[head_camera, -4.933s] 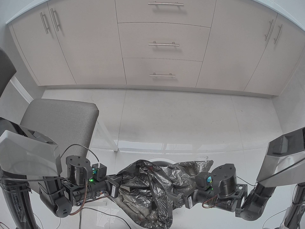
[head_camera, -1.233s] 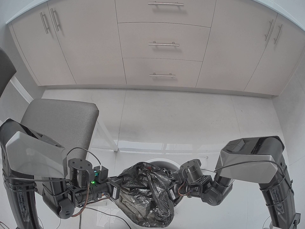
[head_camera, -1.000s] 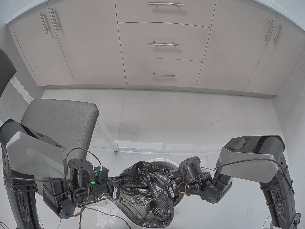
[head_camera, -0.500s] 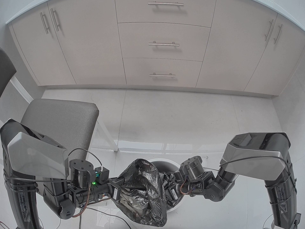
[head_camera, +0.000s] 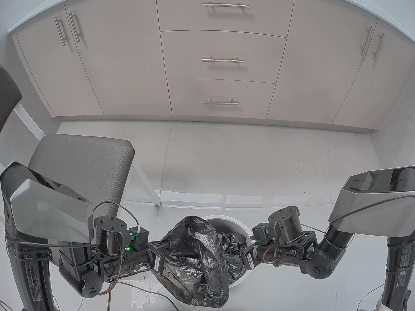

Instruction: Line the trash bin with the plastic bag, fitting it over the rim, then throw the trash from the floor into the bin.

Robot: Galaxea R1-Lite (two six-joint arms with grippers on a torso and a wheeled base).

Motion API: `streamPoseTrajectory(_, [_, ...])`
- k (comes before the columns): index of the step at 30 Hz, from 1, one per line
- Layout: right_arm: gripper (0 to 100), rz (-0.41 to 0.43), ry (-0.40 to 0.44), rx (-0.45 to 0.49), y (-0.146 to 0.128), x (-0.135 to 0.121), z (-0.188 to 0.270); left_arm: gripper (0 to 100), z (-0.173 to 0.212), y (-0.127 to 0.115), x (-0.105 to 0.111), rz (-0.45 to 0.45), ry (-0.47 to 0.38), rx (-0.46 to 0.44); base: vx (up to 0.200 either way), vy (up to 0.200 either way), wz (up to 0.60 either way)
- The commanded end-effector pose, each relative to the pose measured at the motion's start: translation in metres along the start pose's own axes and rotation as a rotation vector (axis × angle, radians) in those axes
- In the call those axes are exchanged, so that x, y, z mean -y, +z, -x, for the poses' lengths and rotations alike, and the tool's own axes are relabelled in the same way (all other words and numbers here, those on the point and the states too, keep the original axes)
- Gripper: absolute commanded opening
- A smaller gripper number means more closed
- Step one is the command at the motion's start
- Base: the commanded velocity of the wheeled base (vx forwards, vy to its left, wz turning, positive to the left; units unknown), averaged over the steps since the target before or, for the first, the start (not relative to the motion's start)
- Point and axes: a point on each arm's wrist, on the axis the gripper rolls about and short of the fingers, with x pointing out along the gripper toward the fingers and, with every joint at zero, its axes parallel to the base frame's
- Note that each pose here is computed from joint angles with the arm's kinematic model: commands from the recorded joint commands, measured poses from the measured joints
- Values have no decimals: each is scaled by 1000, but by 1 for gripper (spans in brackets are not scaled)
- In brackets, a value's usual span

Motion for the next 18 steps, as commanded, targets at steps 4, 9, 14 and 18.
streamPoseTrajectory(4, [100, 39, 57, 32, -5, -22, 21, 0, 0, 0, 0, 2, 0, 2, 0, 0, 0])
streamPoseTrajectory(9, [100, 72, 102, 18, -16, -40, 10, 0, 0, 0, 0, 2, 0, 2, 0, 0, 0])
streamPoseTrajectory(14, [100, 77, 117, 3, -25, -49, -7, 0, -1, 0, 0, 2, 0, 2, 0, 0, 0])
streamPoseTrajectory(18, [100, 74, 112, -12, -30, -47, -12, 0, -1, 0, 0, 2, 0, 2, 0, 0, 0])
